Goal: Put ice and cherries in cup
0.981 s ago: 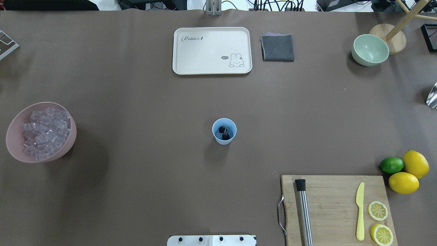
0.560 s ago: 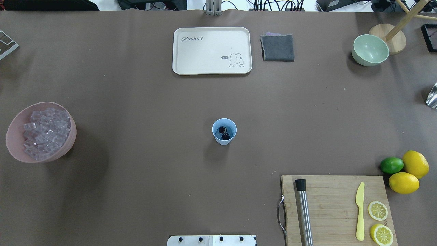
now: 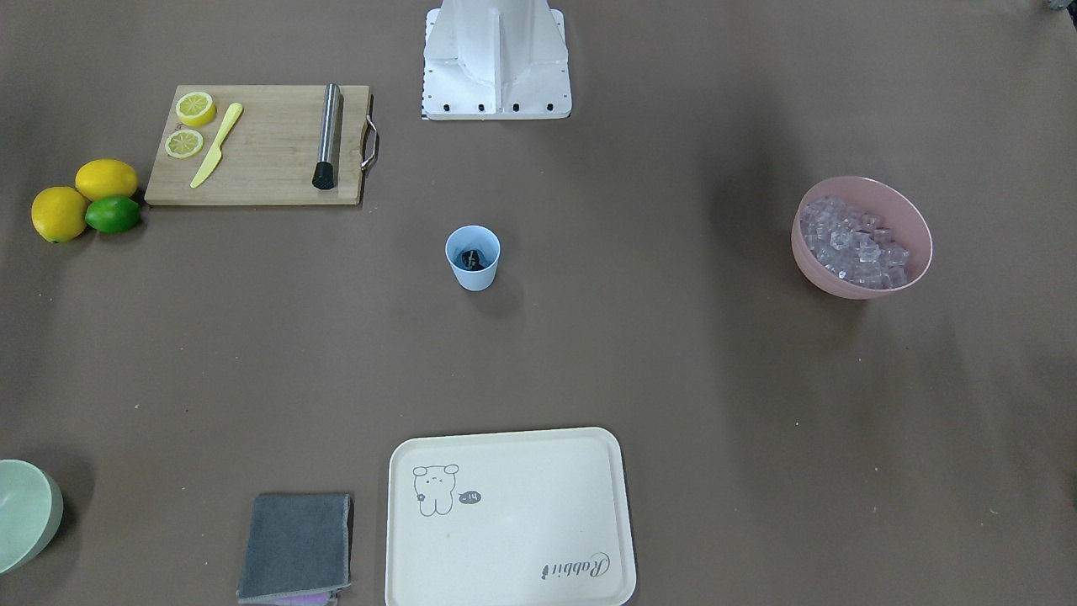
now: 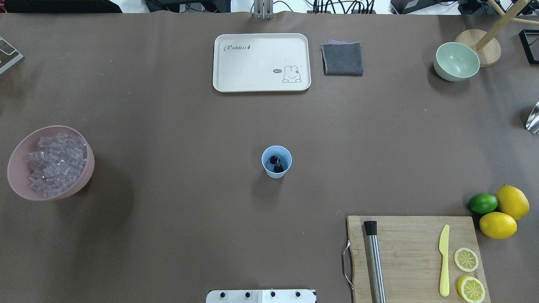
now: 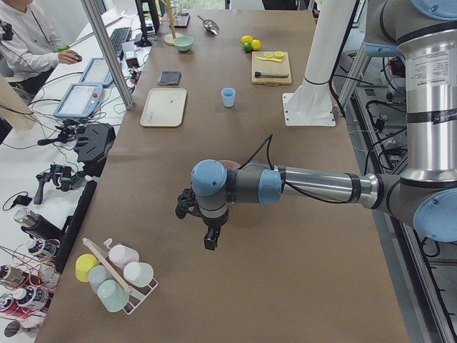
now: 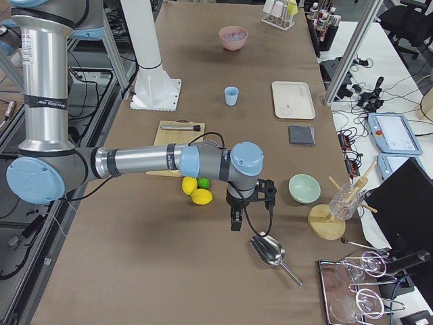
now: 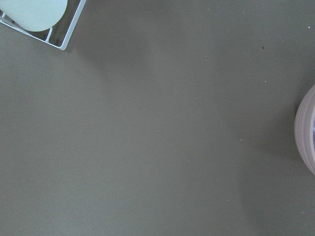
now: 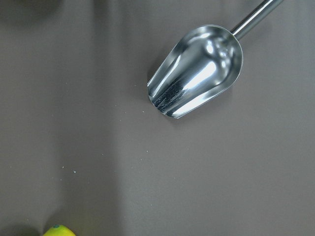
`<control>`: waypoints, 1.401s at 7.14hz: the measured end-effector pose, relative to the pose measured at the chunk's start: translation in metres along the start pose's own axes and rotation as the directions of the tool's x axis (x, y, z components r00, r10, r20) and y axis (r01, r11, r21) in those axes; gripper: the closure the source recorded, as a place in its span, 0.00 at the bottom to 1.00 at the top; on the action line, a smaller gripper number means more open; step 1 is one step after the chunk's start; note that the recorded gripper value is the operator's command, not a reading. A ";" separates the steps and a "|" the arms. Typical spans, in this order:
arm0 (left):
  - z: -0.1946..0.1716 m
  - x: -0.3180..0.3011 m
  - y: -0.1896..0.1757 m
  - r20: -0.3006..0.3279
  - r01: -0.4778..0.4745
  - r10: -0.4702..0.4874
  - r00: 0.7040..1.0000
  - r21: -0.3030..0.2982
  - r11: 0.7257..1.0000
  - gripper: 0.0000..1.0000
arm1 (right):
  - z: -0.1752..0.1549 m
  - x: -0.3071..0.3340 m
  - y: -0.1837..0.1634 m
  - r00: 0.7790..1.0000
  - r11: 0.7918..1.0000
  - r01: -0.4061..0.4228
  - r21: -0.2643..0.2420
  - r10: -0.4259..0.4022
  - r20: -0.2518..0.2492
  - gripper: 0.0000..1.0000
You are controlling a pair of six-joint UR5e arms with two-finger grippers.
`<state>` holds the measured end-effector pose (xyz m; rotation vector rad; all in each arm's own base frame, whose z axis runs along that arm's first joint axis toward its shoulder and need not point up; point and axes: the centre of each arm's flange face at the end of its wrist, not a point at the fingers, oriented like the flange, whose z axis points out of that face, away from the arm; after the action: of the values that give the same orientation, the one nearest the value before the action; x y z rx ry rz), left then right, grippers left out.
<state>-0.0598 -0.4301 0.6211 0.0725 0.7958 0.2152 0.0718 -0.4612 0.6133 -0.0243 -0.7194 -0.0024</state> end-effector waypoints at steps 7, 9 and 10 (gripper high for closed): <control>-0.014 -0.025 0.009 0.005 0.088 -0.088 0.996 0.019 0.996 0.02 | 0.000 -0.001 -0.001 1.000 1.000 0.022 0.022 -0.022 -0.002 0.00; -0.015 -0.028 0.004 0.003 0.091 -0.091 0.996 0.021 0.996 0.02 | 0.001 -0.001 -0.001 1.000 1.000 0.021 0.020 -0.021 -0.003 0.00; -0.016 -0.027 0.000 0.003 0.087 -0.087 0.996 0.024 0.996 0.02 | 0.002 -0.001 -0.001 1.000 1.000 0.022 0.018 -0.022 -0.003 0.00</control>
<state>-0.0895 -0.4365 0.6287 0.0603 0.7954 0.1232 0.0697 -0.4619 0.6138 0.0006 -0.7164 -0.0167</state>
